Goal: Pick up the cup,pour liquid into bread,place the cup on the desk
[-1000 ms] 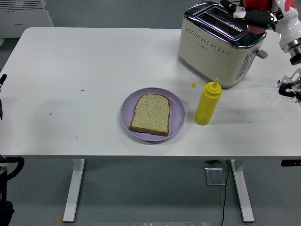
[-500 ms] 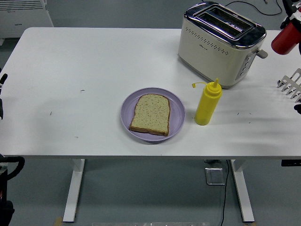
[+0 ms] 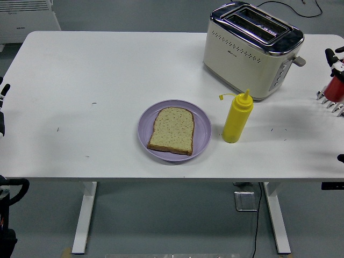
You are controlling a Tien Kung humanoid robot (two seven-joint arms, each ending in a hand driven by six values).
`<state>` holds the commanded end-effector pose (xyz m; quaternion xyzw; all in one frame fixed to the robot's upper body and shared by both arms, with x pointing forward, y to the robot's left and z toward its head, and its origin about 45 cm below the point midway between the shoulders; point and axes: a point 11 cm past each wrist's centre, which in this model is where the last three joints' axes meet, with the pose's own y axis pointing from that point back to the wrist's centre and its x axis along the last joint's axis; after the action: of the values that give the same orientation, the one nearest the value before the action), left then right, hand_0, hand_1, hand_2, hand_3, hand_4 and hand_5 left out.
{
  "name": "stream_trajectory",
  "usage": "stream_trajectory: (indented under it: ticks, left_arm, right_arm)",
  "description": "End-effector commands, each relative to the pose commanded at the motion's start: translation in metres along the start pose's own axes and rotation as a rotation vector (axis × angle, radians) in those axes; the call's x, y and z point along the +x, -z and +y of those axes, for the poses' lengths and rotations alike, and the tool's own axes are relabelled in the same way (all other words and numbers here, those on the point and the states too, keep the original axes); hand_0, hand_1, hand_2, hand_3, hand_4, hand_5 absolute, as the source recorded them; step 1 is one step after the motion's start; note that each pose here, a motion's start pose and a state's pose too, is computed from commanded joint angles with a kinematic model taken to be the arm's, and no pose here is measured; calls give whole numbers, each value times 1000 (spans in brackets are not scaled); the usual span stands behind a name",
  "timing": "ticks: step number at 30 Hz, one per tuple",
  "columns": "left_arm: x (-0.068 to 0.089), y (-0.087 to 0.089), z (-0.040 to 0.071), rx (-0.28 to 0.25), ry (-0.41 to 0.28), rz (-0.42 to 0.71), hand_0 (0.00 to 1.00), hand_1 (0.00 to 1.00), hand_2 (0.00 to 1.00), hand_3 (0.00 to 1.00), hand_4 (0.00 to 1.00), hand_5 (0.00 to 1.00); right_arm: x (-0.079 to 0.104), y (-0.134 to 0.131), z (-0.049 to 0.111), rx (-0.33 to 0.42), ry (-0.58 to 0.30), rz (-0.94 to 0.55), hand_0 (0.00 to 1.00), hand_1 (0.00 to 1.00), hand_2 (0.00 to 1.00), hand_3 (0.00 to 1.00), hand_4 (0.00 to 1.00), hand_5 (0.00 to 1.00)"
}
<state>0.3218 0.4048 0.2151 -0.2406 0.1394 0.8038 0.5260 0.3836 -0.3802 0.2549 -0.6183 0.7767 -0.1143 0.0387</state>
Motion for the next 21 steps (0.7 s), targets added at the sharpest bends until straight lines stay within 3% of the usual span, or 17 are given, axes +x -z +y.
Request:
stream_trajectory:
  ticks: [9, 10, 11, 21]
  left_arm:
    - [-1, 0, 0, -1, 2, 1, 713, 751, 779, 689, 660, 998]
    - [-1, 0, 0, -1, 3, 1, 713, 750, 779, 689, 660, 998]
    - [-1, 0, 0, -1, 3, 0, 713, 750, 779, 689, 660, 998]
    - [-1, 2, 0, 4, 3, 0, 714, 750, 779, 689, 660, 998]
  right_arm:
    - [-3, -37, 21, -70, -34, -11, 23, 48, 207, 368, 812, 237]
    - [-4, -41, 23, -79, -35, -12, 75, 121, 248, 374, 811, 242]
    - [-5, -43, 24, -85, -36, -13, 75, 121, 248, 374, 811, 242]
    - [-26, -70, 36, -145, -18, -35, 113, 145, 274, 375, 809, 243]
